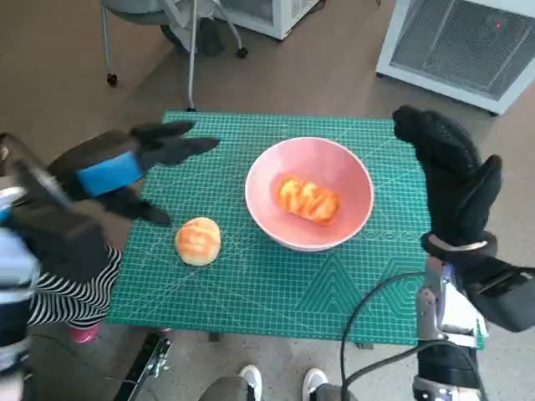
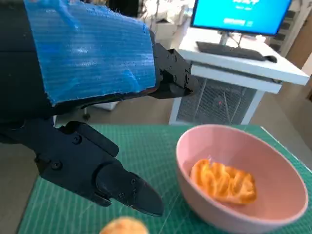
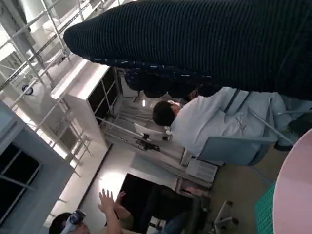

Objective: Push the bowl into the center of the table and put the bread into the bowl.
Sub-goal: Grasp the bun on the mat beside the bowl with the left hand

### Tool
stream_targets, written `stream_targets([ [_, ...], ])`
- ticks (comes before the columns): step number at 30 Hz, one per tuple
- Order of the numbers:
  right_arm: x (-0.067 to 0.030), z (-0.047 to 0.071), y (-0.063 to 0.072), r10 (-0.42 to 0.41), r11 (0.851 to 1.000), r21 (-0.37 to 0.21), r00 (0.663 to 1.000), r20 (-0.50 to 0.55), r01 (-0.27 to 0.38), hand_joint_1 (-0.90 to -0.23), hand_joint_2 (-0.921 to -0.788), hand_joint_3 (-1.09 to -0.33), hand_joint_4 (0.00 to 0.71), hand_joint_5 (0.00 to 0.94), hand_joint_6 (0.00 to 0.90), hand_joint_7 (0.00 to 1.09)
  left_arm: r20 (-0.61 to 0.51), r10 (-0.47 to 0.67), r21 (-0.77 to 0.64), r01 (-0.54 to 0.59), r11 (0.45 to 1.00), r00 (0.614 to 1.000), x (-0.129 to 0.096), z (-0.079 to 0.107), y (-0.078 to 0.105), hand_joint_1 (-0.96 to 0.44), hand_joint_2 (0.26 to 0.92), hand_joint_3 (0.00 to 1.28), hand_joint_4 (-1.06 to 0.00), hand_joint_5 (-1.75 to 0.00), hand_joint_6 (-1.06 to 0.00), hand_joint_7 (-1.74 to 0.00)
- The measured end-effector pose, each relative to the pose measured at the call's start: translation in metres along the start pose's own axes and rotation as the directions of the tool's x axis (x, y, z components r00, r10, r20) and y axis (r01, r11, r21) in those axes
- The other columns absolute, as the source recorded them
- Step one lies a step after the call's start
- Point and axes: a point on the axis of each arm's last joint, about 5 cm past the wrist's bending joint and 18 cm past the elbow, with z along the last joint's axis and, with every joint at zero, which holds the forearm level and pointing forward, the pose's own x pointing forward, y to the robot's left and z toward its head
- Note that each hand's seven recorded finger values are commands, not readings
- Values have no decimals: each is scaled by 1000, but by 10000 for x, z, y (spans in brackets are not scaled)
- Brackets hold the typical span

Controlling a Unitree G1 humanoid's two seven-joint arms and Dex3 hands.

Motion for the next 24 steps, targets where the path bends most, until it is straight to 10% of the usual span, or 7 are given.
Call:
stream_targets([
  [24, -7, -21, -7, 17, 1000, 9, 1000, -16, -16, -728, -921, -692, 177, 0, 93, 371, -116, -246, -62, 240, 969, 962, 63, -151, -430, -319, 724, 0, -185, -3, -329, -11],
])
